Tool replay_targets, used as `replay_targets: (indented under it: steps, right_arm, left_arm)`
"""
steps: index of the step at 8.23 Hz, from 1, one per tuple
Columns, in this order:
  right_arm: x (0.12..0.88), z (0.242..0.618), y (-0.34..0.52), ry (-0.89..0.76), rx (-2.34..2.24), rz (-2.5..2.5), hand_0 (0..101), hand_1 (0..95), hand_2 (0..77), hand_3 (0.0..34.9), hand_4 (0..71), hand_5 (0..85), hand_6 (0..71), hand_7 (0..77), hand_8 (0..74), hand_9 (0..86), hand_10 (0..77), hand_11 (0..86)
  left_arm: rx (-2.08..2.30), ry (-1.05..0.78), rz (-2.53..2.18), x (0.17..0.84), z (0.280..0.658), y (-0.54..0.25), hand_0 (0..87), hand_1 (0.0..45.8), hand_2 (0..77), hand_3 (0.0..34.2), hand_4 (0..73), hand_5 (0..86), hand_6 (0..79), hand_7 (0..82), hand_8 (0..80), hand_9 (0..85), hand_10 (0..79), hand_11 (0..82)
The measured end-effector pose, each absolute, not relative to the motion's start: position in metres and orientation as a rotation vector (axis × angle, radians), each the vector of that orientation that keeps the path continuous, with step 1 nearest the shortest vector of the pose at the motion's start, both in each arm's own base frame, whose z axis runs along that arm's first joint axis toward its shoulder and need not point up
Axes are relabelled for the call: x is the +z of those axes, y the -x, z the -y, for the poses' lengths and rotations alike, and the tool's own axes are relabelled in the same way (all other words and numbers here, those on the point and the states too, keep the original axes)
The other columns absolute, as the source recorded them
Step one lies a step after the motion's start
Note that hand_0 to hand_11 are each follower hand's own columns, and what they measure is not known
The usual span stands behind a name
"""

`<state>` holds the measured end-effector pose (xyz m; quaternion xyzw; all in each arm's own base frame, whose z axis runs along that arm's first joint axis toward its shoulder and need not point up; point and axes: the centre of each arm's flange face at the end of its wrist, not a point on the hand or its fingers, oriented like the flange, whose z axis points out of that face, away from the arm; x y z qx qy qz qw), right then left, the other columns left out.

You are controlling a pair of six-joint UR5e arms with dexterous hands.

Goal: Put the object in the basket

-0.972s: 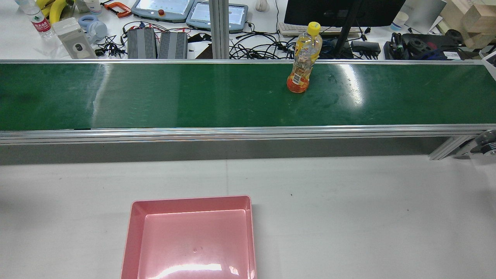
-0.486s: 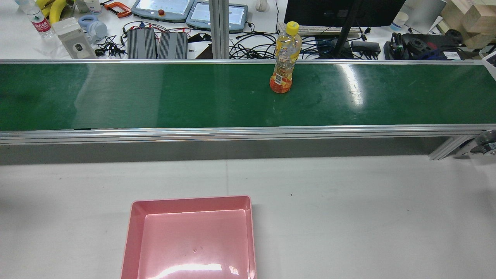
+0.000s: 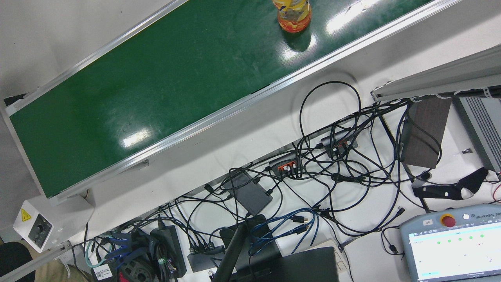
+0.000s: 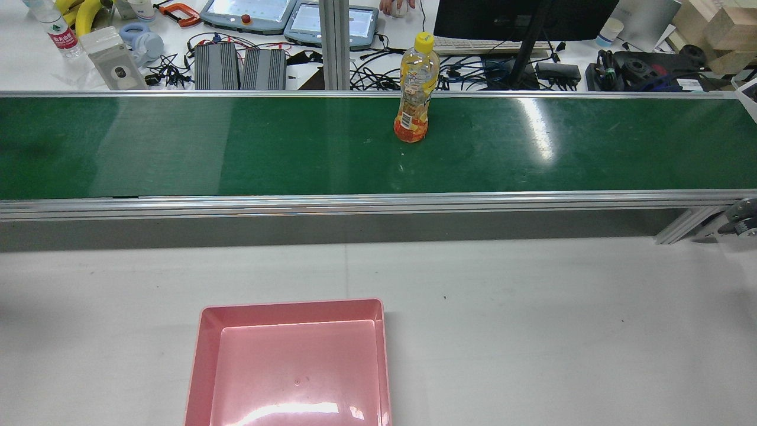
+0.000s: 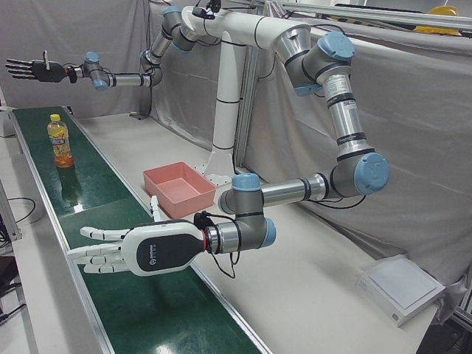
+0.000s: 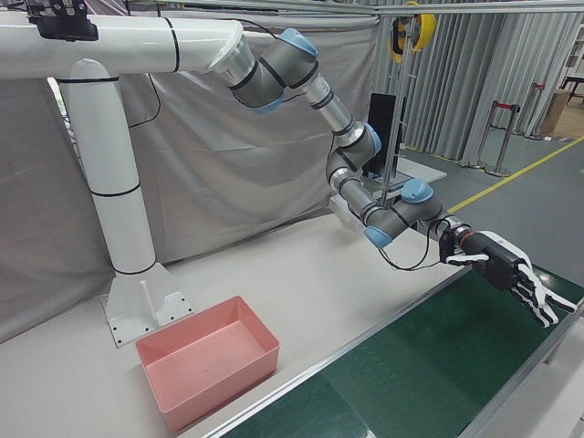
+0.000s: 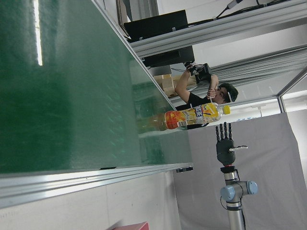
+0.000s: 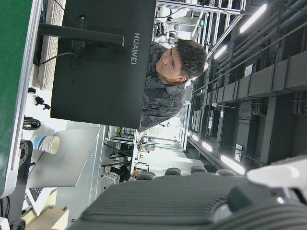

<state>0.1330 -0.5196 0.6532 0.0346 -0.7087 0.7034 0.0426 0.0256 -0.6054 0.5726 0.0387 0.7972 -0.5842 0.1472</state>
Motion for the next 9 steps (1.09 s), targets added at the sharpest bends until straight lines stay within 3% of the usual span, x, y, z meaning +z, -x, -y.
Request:
replay_targets:
  steps: [9]
  right_arm:
    - [0.6534, 0.5197, -0.133, -0.106, 2.152, 2.168, 0, 0.0, 0.5, 0.3, 0.0, 0.0, 0.0, 0.5, 0.0, 0.0, 0.0, 0.0]
  left_arm:
    - [-1.679, -0.118, -2.291, 0.5697, 0.6085, -0.0262, 49.6, 7.1, 0.0, 0.0, 18.5, 19.1, 0.0, 0.5, 7.1, 11.4, 8.2, 13.1]
